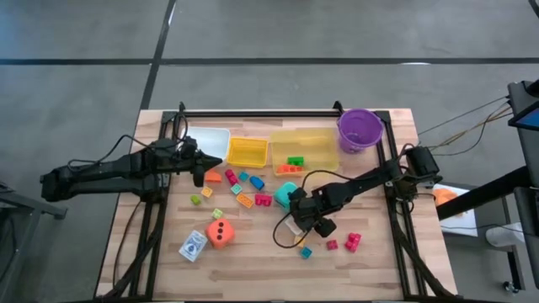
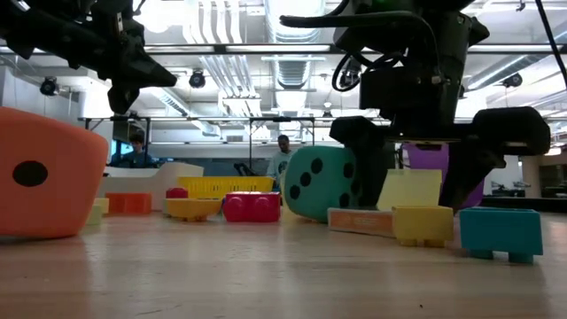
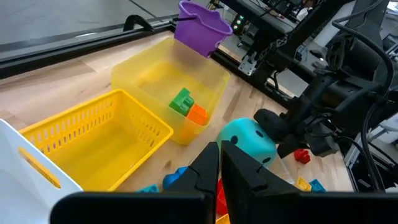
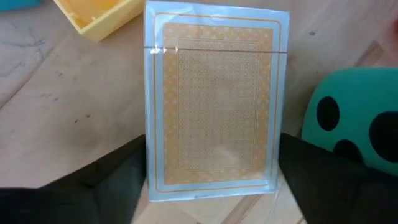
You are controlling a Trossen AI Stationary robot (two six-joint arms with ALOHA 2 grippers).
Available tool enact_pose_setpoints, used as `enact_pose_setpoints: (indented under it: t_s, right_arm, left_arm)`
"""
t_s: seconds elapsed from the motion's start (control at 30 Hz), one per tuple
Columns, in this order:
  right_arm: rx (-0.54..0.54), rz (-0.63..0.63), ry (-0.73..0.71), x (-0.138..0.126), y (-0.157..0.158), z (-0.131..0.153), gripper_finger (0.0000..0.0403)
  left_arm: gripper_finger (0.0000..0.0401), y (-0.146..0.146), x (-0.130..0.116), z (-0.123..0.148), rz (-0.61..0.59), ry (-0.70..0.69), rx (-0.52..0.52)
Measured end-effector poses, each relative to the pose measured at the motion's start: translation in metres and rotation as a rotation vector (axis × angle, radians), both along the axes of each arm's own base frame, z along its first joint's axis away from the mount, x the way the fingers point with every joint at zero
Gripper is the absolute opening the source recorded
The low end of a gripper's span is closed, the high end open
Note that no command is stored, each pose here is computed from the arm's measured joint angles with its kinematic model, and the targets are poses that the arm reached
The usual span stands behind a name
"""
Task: Pick & Place Toys
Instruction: Put the yellow deck of cards into the yellow basket
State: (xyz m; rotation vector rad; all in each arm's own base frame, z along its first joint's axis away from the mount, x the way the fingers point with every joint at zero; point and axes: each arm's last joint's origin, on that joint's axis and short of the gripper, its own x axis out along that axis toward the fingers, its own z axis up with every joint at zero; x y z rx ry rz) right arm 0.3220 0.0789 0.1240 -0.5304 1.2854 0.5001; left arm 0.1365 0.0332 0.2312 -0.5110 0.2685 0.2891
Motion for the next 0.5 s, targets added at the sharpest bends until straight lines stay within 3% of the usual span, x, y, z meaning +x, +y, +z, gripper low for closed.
enact_pose_setpoints:
  t_s: [0.07, 0.5]
  right_arm:
    - [0.008, 0.0, 0.004, 0.0, 0.0, 0.0, 0.0285]
    - [0.054, -0.132, -0.019, -0.003, 0.002, 0.013, 0.0285]
  left_arm:
    - [0.0019, 0.0, 0.0, 0.0, 0.0, 0.0, 0.0]
    - [0.0019, 0.0, 0.0, 0.0, 0.0, 0.0, 0.0]
